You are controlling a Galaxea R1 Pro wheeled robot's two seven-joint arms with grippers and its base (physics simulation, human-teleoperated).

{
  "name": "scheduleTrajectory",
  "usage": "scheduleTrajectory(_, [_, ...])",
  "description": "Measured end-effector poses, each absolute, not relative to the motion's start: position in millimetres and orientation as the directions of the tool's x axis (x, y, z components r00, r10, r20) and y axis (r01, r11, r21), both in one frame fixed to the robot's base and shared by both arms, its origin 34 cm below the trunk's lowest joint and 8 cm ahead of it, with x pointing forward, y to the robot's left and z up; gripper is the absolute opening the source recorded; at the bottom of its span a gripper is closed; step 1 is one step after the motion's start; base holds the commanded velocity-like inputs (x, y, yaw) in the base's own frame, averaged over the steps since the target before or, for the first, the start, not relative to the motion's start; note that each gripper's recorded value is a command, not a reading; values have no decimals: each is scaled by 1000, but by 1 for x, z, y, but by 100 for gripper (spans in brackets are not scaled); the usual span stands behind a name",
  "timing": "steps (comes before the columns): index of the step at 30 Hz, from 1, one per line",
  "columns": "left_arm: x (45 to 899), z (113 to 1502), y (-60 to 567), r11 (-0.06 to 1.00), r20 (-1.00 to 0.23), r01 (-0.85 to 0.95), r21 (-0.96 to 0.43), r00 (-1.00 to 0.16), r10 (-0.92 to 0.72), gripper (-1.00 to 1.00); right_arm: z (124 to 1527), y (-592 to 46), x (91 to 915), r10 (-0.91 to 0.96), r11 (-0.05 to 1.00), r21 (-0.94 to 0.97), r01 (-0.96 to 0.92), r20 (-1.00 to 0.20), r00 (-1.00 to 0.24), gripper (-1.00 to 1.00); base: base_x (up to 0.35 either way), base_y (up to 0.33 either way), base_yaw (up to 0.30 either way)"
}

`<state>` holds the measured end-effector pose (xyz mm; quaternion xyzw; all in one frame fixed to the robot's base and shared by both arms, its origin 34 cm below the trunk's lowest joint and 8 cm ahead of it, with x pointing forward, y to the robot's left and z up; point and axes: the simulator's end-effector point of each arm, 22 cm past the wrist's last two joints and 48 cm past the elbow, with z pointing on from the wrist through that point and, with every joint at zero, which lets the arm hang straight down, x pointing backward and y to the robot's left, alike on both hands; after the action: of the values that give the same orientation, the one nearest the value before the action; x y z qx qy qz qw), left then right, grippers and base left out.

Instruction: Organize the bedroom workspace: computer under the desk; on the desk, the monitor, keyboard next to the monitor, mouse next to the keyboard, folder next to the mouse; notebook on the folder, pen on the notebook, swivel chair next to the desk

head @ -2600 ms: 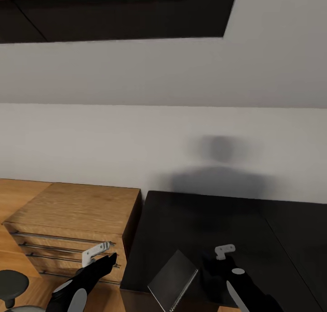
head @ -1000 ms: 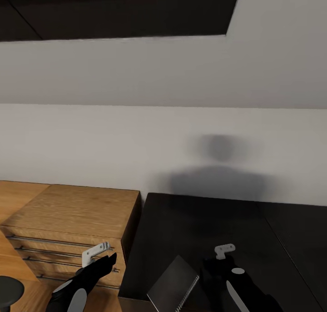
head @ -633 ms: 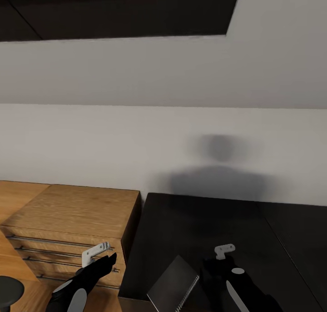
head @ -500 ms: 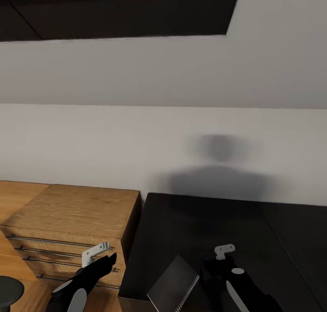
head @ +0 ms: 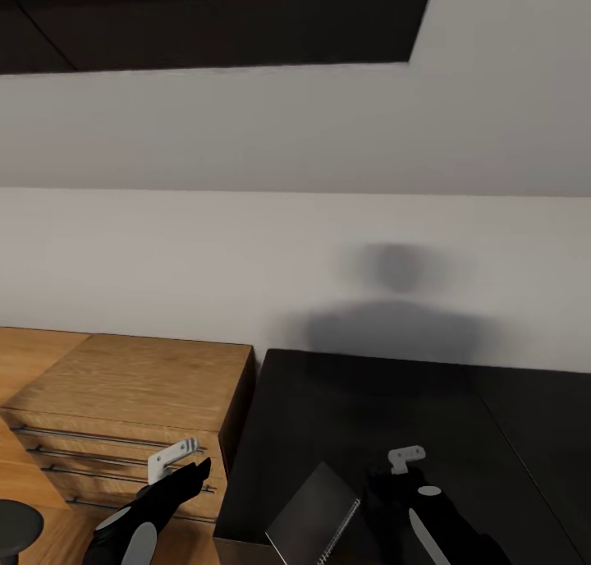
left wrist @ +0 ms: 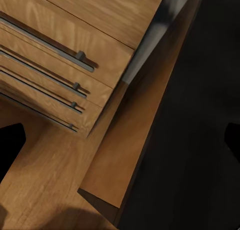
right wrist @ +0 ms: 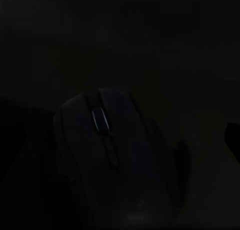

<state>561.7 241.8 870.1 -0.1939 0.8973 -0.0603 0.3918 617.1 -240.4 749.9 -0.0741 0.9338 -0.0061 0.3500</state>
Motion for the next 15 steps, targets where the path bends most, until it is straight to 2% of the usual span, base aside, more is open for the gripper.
scheduleTrajectory(15, [564, 854, 234, 900, -655, -303, -313, -617, -436, 100, 733, -241, 619, -144, 989, -65, -134, -650, -746, 100, 0, 0, 0])
